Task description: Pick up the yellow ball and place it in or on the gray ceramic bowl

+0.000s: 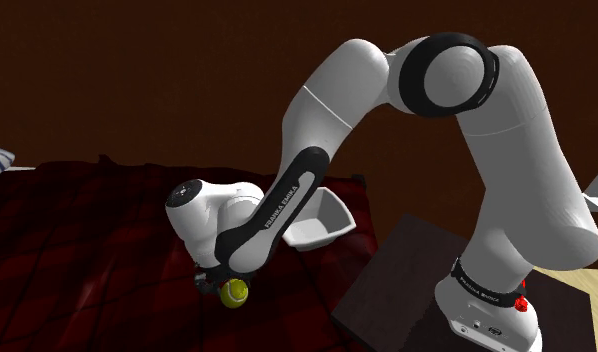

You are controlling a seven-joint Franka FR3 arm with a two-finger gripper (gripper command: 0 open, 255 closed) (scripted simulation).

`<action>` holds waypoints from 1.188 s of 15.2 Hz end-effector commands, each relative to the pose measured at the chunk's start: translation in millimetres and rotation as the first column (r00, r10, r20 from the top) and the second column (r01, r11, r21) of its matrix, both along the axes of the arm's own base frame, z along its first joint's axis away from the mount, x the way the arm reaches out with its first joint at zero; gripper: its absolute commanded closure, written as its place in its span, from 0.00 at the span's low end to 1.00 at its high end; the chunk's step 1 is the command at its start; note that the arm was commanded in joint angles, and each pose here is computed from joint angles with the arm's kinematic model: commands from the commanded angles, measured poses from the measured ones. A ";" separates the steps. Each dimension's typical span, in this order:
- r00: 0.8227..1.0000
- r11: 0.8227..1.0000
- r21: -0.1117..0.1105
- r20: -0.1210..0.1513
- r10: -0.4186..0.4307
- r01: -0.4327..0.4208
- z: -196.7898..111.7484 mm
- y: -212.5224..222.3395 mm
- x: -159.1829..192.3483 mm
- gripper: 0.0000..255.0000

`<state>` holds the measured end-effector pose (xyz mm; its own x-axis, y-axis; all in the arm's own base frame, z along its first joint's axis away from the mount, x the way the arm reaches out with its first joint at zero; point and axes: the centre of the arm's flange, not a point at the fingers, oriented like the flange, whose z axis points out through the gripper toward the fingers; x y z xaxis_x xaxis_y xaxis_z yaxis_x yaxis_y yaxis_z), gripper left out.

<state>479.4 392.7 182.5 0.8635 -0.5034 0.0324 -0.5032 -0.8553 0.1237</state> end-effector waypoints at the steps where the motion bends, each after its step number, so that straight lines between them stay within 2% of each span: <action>1: 1.000 1.000 0.000 0.000 0.000 0.000 0.0 0.0 0.0 1.00; 18: 1.000 1.000 0.000 0.000 0.000 0.000 84.5 0.1 0.0 1.00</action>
